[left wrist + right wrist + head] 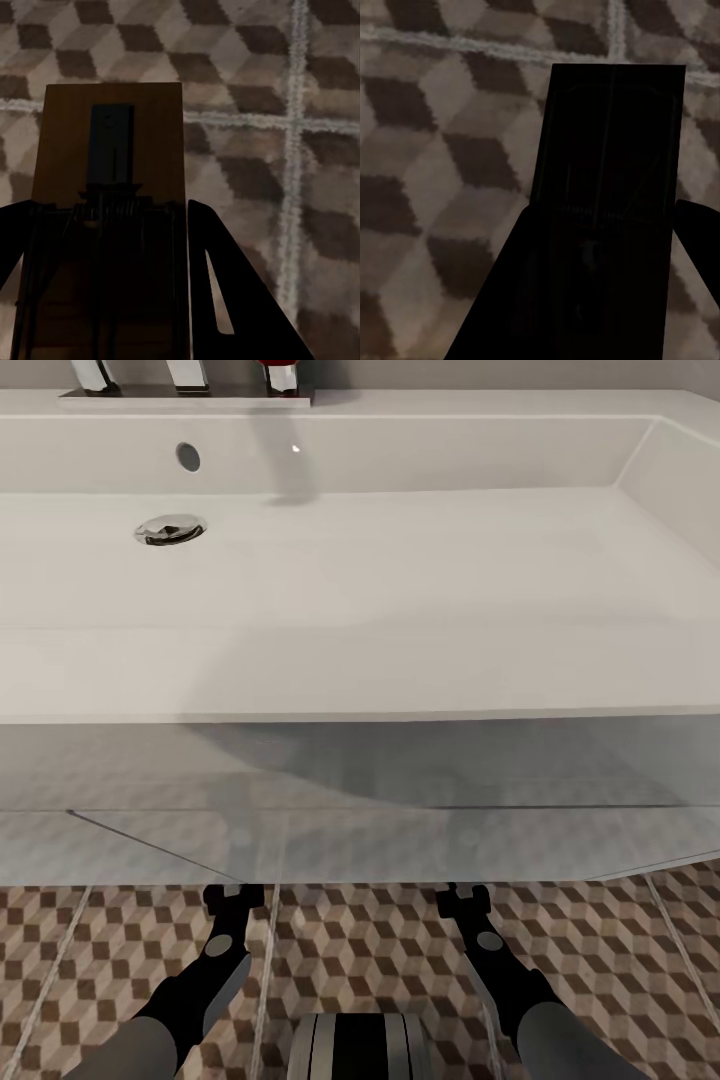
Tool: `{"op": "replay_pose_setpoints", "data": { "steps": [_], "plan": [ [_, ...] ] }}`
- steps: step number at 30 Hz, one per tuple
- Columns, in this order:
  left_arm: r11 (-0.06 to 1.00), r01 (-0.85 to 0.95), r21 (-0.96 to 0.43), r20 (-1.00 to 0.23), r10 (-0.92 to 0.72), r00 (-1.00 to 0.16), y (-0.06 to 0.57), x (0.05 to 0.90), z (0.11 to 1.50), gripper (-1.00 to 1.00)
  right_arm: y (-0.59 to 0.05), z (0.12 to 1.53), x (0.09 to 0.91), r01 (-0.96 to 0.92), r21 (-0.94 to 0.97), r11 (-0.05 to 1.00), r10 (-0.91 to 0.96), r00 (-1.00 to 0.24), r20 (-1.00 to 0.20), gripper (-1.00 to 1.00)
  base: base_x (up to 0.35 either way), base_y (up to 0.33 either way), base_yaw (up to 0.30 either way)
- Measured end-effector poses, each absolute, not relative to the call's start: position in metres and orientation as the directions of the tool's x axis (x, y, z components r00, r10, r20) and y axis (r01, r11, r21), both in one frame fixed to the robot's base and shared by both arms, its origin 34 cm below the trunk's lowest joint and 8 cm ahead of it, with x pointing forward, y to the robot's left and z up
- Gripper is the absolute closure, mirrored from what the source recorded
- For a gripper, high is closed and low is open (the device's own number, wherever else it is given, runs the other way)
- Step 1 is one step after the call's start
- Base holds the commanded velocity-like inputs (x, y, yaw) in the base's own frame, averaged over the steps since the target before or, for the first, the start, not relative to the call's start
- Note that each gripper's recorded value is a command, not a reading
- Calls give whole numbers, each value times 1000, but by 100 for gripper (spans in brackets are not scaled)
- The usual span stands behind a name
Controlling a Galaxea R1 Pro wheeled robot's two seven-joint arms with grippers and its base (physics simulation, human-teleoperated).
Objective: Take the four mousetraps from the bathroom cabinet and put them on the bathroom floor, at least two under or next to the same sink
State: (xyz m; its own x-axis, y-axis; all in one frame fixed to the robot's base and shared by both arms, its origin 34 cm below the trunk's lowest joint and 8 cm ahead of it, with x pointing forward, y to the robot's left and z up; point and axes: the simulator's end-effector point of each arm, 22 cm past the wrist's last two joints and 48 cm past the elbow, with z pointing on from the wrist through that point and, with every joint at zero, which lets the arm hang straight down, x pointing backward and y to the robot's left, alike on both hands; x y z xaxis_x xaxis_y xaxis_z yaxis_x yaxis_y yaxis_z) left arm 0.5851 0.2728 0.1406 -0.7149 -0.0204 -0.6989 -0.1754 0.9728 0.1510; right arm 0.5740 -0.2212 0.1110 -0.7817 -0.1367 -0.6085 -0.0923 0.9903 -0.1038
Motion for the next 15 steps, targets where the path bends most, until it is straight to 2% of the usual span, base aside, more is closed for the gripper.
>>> {"op": "replay_pose_setpoints", "data": {
  "steps": [15],
  "plan": [
    [974,-167,150,-706,-12,-708,271,589,143,100,-221,111,575,-93,-105,990,-138,-781,-609,100,0,0,0]
  ]
}}
